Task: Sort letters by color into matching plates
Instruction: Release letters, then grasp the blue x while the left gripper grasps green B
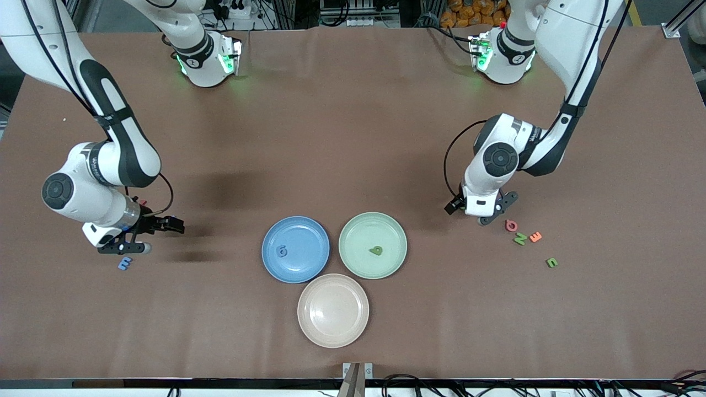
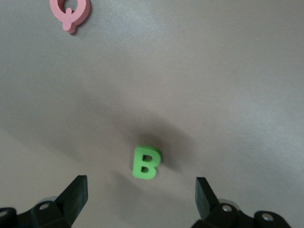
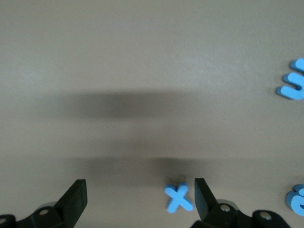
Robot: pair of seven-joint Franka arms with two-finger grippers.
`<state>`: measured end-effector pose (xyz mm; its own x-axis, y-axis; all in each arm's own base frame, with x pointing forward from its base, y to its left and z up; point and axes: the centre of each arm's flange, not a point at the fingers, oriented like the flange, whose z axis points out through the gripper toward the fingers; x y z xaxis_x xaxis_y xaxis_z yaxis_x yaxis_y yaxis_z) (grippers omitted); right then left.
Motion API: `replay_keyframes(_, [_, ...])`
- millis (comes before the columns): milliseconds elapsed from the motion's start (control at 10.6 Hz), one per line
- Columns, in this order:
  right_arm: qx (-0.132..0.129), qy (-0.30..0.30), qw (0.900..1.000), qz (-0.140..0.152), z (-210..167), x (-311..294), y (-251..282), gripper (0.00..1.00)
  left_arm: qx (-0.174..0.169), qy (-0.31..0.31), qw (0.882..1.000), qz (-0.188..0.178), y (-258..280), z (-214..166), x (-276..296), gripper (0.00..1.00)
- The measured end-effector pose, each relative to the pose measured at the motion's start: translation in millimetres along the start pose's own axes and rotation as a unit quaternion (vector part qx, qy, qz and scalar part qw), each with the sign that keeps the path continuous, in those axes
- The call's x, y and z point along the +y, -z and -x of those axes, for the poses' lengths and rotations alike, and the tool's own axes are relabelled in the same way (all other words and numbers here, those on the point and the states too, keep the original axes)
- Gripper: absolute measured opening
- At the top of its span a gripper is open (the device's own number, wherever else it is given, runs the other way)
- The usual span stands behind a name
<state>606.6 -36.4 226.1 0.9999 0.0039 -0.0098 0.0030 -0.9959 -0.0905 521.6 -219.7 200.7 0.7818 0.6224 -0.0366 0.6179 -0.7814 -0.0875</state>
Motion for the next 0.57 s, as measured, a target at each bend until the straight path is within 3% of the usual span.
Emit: replay_keyframes(565, [-0.005,0.038,0.999,0.029,31.6,31.4,-31.1,1.00,0.003,-0.006,1.000,0.024,-21.6,10.2,-14.2,1.00])
